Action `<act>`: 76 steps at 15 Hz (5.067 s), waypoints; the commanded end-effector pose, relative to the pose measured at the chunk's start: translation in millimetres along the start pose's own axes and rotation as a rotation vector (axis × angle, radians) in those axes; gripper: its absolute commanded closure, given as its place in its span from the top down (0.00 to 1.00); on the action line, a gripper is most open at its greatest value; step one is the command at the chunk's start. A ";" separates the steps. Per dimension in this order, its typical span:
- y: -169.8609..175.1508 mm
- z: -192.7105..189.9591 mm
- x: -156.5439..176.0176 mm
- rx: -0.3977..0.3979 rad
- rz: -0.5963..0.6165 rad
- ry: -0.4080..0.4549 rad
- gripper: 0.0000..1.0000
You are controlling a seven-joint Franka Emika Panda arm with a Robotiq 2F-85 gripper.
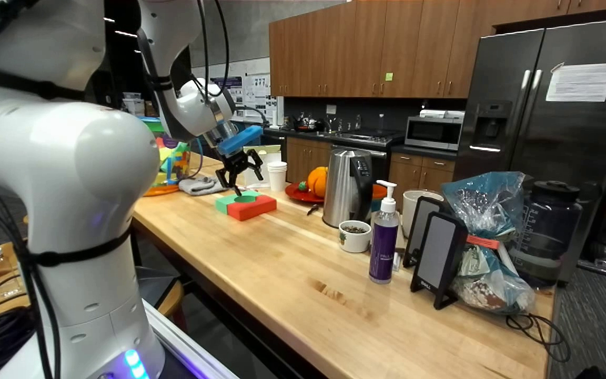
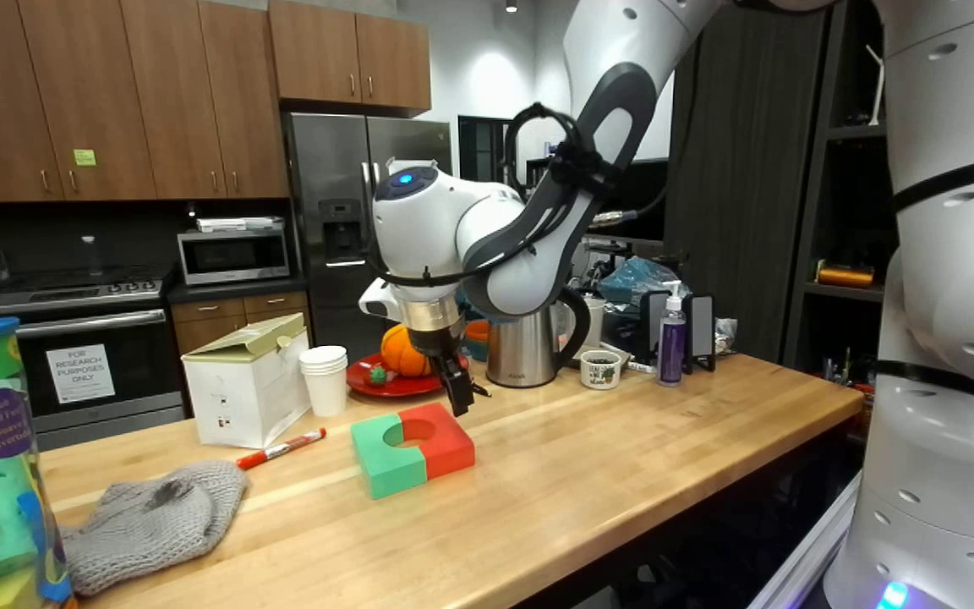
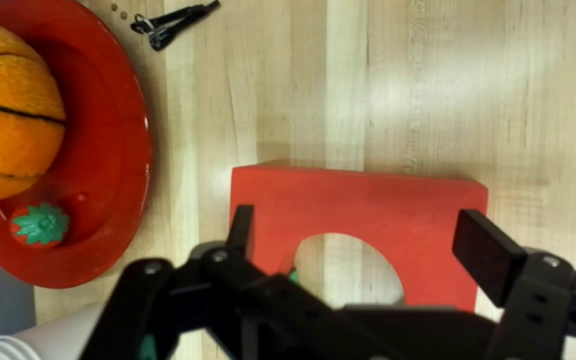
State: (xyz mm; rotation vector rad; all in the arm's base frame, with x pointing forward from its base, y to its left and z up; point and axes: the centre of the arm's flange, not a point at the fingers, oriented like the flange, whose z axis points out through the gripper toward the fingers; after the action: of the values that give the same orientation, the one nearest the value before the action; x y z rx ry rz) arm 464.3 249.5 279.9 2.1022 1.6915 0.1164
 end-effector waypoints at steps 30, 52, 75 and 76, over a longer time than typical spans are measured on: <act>-63.5 19.6 -47.1 0.296 -0.363 0.223 1.00; -65.4 -102.6 -94.3 0.431 -0.394 0.412 1.00; -64.5 -86.3 -100.1 0.491 -0.553 0.544 1.00; -64.5 -86.3 -100.1 0.491 -0.553 0.544 1.00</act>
State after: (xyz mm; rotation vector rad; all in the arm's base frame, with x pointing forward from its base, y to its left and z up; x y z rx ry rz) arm 352.1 189.1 353.3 1.9218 2.8132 0.1176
